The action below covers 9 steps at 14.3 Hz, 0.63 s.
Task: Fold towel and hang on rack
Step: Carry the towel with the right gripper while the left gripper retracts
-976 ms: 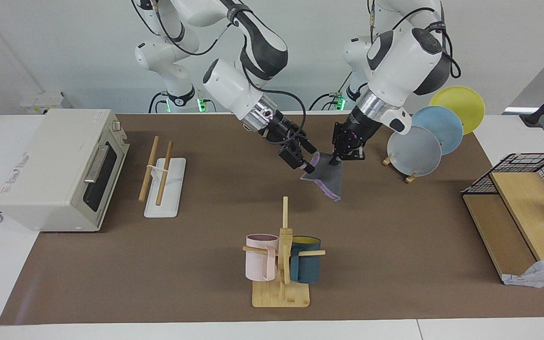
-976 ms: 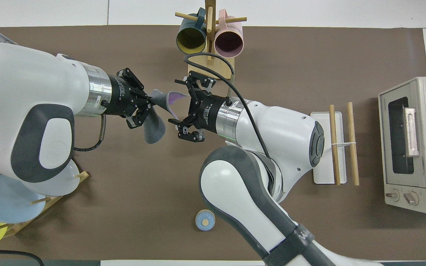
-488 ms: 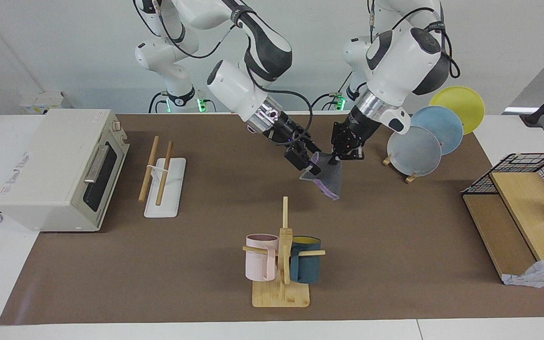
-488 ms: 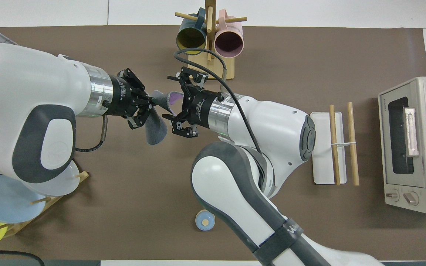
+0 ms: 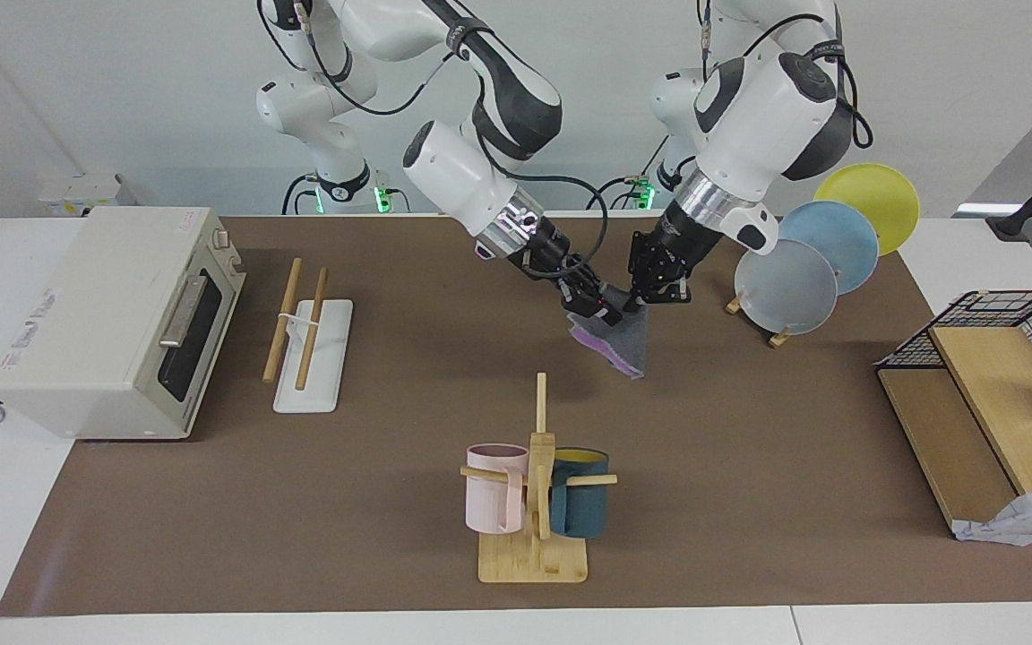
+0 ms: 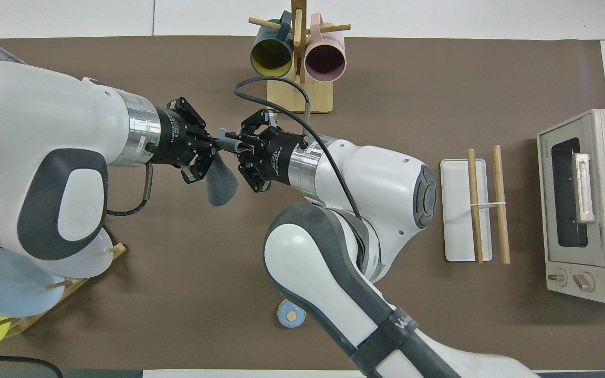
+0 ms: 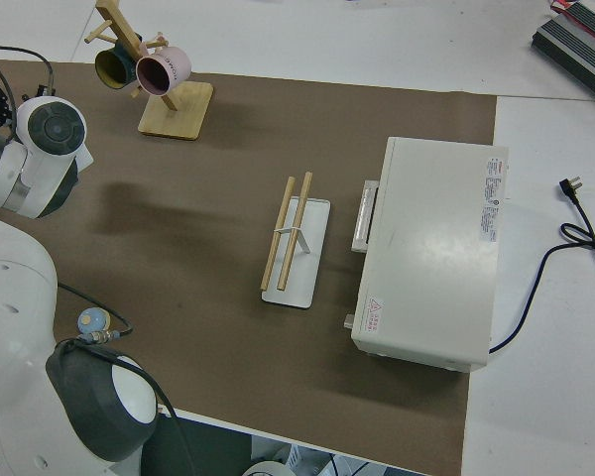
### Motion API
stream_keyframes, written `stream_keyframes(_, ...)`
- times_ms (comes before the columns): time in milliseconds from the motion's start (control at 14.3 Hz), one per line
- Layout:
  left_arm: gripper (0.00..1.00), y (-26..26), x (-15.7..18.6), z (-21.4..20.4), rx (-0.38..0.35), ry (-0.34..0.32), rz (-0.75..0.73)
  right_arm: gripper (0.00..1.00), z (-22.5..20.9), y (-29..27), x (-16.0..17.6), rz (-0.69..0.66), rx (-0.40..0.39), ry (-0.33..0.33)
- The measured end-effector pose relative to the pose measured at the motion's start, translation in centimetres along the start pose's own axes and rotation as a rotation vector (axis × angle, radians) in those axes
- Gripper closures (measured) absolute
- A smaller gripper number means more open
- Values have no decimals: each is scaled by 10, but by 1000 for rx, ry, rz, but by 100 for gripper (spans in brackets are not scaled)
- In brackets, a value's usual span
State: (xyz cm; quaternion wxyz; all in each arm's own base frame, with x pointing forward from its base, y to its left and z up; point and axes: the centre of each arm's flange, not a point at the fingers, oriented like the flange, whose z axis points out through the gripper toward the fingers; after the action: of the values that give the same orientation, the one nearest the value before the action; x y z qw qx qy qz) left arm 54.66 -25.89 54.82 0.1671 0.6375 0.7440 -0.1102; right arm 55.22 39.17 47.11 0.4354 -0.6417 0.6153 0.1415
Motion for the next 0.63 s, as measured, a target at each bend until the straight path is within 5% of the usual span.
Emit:
stream_keyframes(70, 98, 0, 0, 0, -1, 0, 0, 98, 0, 0, 0, 0, 0, 0)
stream_keyframes(348, 98, 0, 0, 0, -4, -2, 1, 98, 0, -1, 1, -1, -2, 0)
stream_keyframes(627, 59, 3, -2, -3, -30, -12, 30, 98, 2, 1, 1, -81, -68, 19)
